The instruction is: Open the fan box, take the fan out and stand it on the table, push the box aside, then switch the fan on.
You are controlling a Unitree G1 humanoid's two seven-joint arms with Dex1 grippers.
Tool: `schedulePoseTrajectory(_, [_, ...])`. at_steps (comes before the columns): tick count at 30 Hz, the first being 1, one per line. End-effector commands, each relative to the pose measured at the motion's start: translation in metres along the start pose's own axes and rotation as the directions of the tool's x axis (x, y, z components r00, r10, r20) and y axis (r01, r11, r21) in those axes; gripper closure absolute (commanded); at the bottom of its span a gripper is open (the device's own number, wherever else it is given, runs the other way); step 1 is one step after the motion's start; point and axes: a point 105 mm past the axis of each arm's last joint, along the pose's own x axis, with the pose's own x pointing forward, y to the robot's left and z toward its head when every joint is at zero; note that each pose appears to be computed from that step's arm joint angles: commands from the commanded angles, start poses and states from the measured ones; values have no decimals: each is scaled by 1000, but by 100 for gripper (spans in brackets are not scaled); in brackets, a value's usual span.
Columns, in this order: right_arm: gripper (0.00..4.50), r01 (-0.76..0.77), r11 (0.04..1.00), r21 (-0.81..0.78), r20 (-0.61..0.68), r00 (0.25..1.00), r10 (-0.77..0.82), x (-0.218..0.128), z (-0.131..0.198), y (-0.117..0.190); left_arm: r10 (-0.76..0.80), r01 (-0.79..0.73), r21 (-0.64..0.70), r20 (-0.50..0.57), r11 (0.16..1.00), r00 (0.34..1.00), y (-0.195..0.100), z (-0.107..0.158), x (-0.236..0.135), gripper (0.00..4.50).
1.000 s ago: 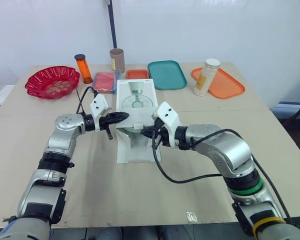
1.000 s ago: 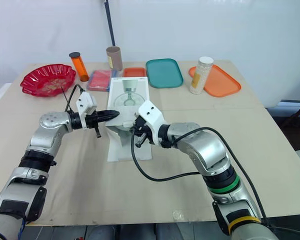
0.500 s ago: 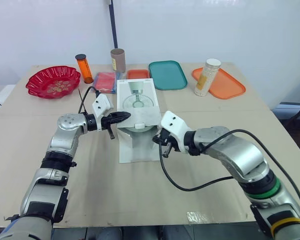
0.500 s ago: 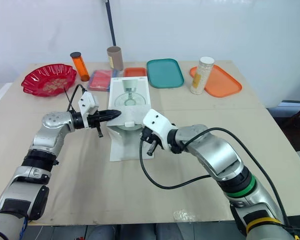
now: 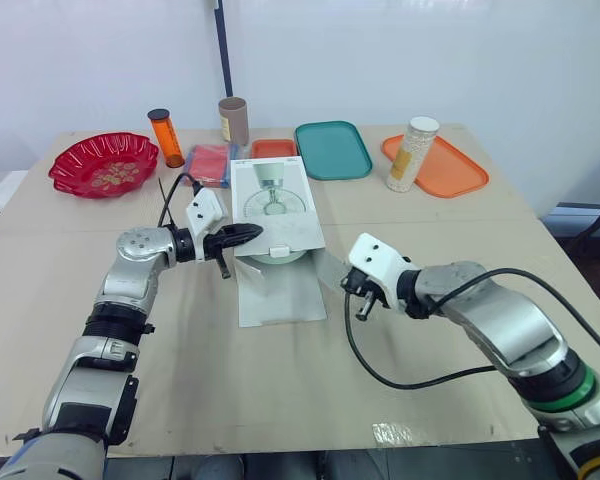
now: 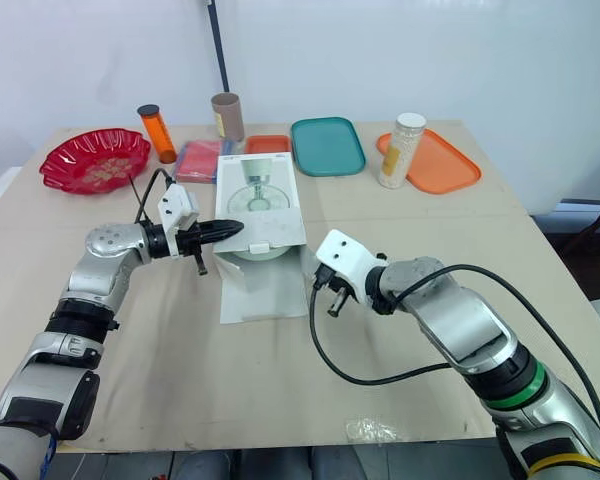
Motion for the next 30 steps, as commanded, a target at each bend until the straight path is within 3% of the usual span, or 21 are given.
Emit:
schedulePoseTrajectory(1, [444, 62, 998, 15, 54, 997, -63, 3, 11, -12, -15, 15, 10, 4, 1000, 1000, -3, 1, -1, 450])
schedulePoseTrajectory(10, [444, 138, 987, 82, 86, 986, -145, 32, 12, -26, -9, 9, 8, -4, 1000, 1000, -3, 1, -10, 450])
schedulePoseTrajectory(21, [444, 180, 978, 105, 150, 969, -195, 43, 21, -31, 16, -17, -2, -44, 1000, 999, -2, -6, -25, 450])
schedulePoseTrajectory(30, [444, 77, 984, 158, 267, 956, -117, 41, 44, -13, 24, -24, 1, -66, 1000, 998, 0, -9, -28, 450])
